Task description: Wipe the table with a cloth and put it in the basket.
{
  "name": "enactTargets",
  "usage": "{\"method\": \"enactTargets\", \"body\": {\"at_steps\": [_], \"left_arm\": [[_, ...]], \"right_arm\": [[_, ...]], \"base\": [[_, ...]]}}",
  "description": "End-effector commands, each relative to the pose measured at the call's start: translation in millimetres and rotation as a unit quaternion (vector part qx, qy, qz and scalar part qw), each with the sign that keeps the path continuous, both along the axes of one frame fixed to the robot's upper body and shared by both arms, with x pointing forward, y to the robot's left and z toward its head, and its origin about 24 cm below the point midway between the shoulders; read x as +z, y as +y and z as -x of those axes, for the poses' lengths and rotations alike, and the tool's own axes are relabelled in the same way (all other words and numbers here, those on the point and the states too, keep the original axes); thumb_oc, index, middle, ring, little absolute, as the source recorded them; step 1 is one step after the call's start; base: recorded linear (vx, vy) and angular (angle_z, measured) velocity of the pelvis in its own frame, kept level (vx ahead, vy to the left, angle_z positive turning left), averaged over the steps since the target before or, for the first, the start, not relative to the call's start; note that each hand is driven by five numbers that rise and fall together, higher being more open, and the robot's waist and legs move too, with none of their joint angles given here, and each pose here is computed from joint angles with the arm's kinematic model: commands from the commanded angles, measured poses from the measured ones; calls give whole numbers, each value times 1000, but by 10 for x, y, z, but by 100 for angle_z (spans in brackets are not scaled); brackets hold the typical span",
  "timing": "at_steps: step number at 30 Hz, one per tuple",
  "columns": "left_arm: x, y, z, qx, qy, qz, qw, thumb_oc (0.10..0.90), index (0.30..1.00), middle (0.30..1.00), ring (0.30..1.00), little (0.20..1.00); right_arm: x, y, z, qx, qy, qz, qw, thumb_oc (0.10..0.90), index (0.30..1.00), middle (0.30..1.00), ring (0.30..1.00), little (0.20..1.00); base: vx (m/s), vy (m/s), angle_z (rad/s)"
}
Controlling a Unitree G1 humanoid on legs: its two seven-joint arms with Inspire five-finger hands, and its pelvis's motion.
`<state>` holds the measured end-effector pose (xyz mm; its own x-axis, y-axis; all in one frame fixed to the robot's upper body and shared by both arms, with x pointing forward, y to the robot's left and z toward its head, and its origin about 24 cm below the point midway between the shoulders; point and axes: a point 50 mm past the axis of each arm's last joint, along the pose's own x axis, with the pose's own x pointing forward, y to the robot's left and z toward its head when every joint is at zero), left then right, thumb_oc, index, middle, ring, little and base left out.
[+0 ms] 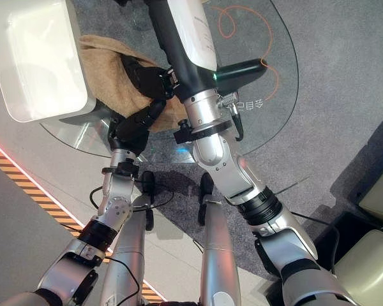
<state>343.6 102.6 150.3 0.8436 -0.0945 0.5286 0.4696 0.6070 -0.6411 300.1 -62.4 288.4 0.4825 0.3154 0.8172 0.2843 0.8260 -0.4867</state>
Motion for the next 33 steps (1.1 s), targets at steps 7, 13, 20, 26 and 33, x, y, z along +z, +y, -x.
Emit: {"method": "enactTargets", "body": {"at_steps": [7,13,20,26,33], "left_arm": [[644,-35,147,-15,-177,41,983,100,300,300,300,200],[725,100,176,-1,-205,45,978,100,300,300,300,200],[876,258,216,22,-237,40,970,100,300,300,300,200],[952,428,246,50,-253,38,965,100,300,300,300,200],[1049,602,284,82,-274,41,957,100,300,300,300,200]], "right_arm": [[647,-48,600,79,-205,-101,970,800,900,900,900,900],[628,-235,498,31,-208,-141,967,800,900,900,900,900],[570,-492,369,-29,-206,-179,961,800,900,900,900,900],[490,-701,301,-71,-201,-205,955,800,900,900,900,900],[375,-920,221,-117,-190,-237,946,800,900,900,900,900]], "base": [[0,0,0],[0,0,0],[0,0,0],[0,0,0],[0,0,0]]}}
